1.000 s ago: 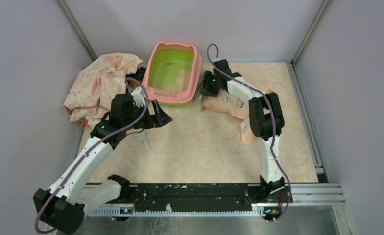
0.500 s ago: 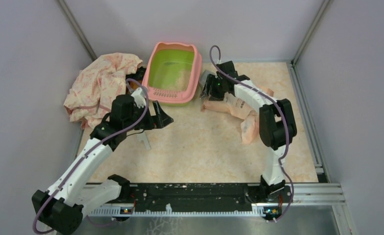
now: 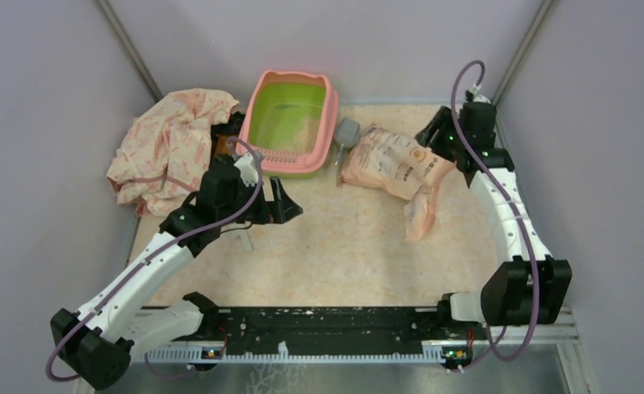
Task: Fill the litter box with clean litter
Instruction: Place the spatula at the center of the board, then adjust the cat litter bag at the center of the board.
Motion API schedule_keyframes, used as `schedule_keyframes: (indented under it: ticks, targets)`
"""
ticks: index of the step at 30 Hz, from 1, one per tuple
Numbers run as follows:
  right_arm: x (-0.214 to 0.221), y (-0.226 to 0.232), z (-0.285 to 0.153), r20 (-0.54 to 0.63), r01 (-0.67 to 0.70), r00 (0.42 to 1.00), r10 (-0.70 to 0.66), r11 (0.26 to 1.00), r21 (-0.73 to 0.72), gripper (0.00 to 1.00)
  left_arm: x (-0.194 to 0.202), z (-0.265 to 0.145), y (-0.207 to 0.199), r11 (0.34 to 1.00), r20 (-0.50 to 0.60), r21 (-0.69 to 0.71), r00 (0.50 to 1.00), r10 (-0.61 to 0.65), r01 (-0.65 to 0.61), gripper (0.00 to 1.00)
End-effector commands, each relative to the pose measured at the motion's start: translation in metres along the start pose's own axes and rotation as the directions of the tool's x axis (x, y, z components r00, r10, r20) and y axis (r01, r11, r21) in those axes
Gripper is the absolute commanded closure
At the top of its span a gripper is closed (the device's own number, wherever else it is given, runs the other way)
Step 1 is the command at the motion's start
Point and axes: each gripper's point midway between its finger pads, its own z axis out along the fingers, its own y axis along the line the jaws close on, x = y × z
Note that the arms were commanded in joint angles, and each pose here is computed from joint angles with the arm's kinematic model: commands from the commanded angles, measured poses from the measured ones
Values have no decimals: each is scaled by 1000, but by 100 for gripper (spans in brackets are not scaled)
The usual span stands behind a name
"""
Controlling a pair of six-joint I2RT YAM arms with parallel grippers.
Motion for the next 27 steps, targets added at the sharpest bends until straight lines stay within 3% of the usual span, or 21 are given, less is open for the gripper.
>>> schedule_keyframes:
  ticks: [1,10,27]
  targets:
    - [12,-69,-9,44,-101,995,95,975,200,44,-5,6,-18,999,17,12,999,30,-30,1]
    - [36,-132,8,51,-209,978,203,936,284,43,19,22,-27,998,-46,-8,997,62,-63,1]
    - [23,-169,71,69,-277,961,268,916,291,43,40,48,-48,994,-120,-3,987,105,-106,1]
